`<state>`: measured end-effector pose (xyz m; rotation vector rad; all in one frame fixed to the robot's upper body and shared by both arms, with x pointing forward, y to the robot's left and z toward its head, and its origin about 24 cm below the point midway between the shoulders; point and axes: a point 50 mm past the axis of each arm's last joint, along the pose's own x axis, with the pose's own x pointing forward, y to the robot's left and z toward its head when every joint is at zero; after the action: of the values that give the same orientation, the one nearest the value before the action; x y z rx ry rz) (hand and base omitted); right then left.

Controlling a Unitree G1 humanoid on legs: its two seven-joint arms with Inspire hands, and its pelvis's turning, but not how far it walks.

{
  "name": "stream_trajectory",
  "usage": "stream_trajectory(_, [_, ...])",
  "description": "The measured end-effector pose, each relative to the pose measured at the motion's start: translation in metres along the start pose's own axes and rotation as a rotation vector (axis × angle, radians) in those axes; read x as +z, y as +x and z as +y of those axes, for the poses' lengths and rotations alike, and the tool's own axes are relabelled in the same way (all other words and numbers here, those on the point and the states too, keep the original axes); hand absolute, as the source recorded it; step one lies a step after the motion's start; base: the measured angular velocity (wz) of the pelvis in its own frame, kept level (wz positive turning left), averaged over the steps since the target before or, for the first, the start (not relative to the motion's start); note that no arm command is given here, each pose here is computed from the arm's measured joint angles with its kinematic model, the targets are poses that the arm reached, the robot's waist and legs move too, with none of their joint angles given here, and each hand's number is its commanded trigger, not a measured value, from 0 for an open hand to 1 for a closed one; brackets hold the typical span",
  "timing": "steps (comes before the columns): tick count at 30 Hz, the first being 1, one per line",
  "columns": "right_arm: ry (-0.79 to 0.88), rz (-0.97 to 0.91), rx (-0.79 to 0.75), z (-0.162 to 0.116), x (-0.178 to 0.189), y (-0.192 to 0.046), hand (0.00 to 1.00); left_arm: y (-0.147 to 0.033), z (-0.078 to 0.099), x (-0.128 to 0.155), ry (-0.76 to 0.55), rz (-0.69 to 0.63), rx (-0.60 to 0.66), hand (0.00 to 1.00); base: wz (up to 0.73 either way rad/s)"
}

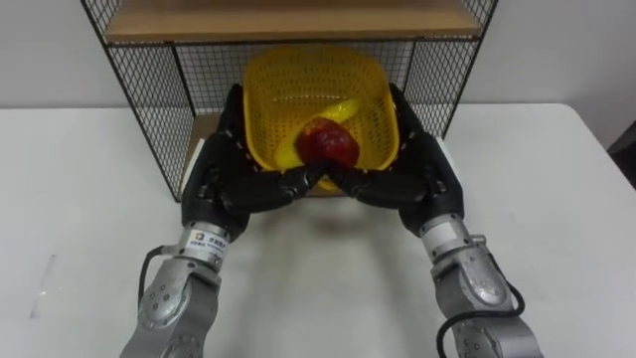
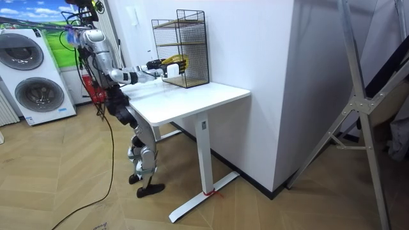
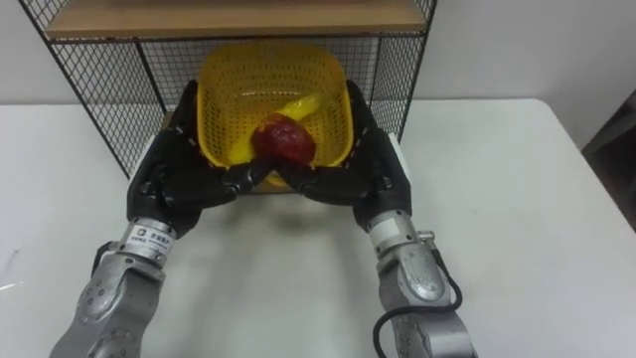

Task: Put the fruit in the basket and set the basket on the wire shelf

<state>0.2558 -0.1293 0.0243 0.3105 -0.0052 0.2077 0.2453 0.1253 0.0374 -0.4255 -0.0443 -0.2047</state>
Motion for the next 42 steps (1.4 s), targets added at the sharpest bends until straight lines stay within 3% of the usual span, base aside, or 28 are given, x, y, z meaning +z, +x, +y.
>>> stream_trajectory(20, [0.055,0.038,-0.033,-0.004,-0.005,0.003,0.00,0.001,0.001,-0.003,0.003,0.030,0.012,0.00,-0.01])
stream_trajectory(27, [0.005,0.086,-0.023,-0.006,-0.003,0.029,0.00,0.016,0.008,-0.012,0.024,0.089,0.055,0.00,0.02])
stream_trajectory(34, [0.010,0.096,-0.041,-0.001,0.011,0.059,0.00,0.052,0.010,0.000,0.049,0.091,0.103,0.00,0.03])
stream_trajectory(42, [-0.045,0.168,-0.050,0.004,0.015,0.076,0.00,0.060,0.012,-0.005,0.021,0.174,0.172,0.00,0.04])
